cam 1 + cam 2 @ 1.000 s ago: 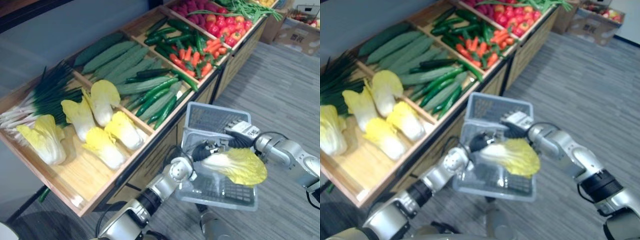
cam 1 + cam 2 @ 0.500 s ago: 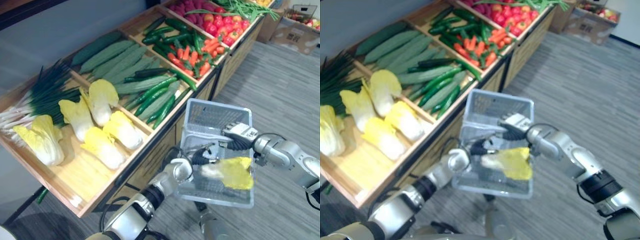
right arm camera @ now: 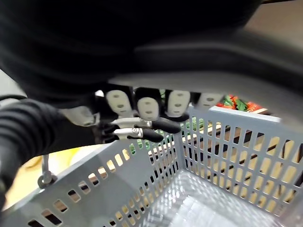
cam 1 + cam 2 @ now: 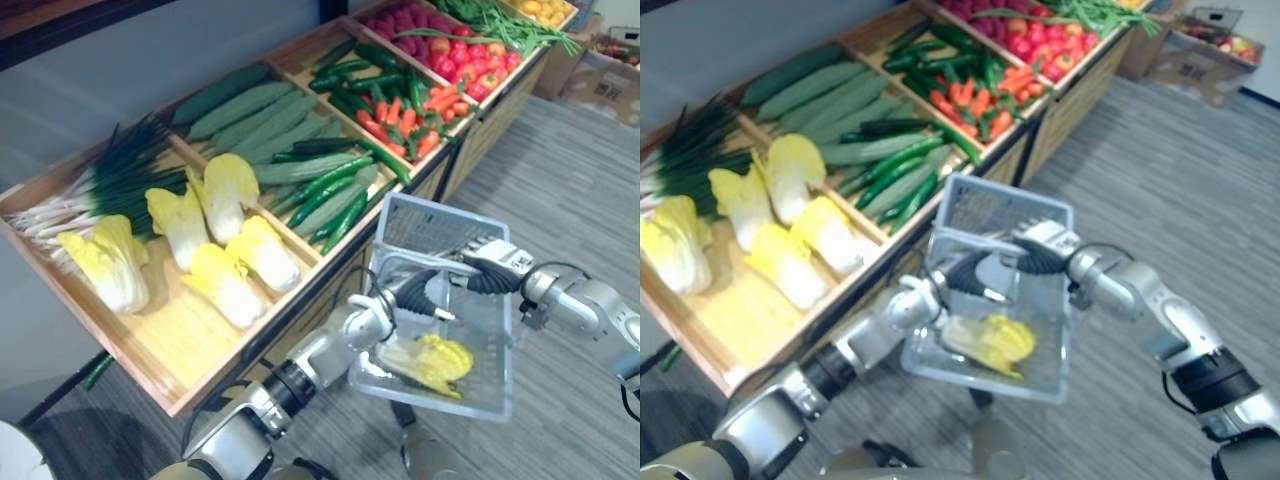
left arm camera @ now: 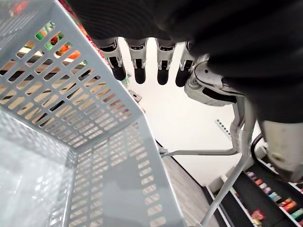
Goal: Pick vegetable in the basket
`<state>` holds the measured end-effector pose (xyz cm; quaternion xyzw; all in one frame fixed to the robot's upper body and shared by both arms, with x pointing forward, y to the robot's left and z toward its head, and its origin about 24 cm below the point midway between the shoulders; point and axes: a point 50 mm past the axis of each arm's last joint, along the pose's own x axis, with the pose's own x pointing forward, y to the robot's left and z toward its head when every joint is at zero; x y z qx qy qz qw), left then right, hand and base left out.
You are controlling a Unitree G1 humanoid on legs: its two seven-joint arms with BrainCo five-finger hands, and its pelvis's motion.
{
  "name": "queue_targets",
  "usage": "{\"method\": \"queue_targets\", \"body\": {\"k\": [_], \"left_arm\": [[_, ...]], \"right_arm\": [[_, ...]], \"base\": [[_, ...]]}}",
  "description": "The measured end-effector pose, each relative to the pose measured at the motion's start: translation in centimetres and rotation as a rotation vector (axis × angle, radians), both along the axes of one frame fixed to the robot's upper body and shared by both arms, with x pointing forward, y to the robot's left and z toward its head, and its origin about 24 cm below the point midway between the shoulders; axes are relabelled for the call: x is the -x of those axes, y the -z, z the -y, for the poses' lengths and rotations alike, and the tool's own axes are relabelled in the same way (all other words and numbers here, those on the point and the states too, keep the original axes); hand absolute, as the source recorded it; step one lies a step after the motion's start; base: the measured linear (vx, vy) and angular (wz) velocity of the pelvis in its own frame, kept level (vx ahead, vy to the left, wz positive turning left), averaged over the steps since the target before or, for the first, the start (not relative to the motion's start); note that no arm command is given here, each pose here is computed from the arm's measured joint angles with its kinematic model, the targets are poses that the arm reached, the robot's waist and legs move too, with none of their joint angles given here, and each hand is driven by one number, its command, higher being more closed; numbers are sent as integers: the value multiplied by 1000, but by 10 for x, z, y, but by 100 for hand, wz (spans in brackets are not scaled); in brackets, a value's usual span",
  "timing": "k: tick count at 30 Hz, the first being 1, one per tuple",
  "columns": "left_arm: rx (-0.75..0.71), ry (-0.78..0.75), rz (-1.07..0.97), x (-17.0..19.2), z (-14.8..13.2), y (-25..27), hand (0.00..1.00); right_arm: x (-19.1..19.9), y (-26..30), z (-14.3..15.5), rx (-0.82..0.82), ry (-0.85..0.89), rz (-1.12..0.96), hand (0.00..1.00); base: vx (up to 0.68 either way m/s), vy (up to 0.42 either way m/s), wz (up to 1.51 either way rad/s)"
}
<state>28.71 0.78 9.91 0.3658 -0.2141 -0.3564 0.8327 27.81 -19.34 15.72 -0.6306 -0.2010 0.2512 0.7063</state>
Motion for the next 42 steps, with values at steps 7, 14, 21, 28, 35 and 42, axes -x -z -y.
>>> {"method": "queue_targets", "body": {"k": [7,14,21,28,35,42], "left_arm": [[96,152,-245,24,-43,-12,0],[466,807,-93,120,-36,-110,0],[579,386,70,103,-106,-118,0],[863,-209,193,90,-177,-91,0],[952,-833,180,91,-223,-26,0],[687,-1452,-56,124,-278,66,0]], "right_arm": [[18,20,-8,-191,-59,-75,100],[35,131,78,-259,549,-414,100],[106,196,138,-562,1119,-495,100],[175,258,147,-719,1566,-668,100],[200,278,136,-857,1738,-728,100],[206,291,108,-951,1762,-748,100]], "base": [[7,3,25],[6,5,97],[35,-9,113],[39,-30,69],[33,-17,20],[-3,3,3]]}}
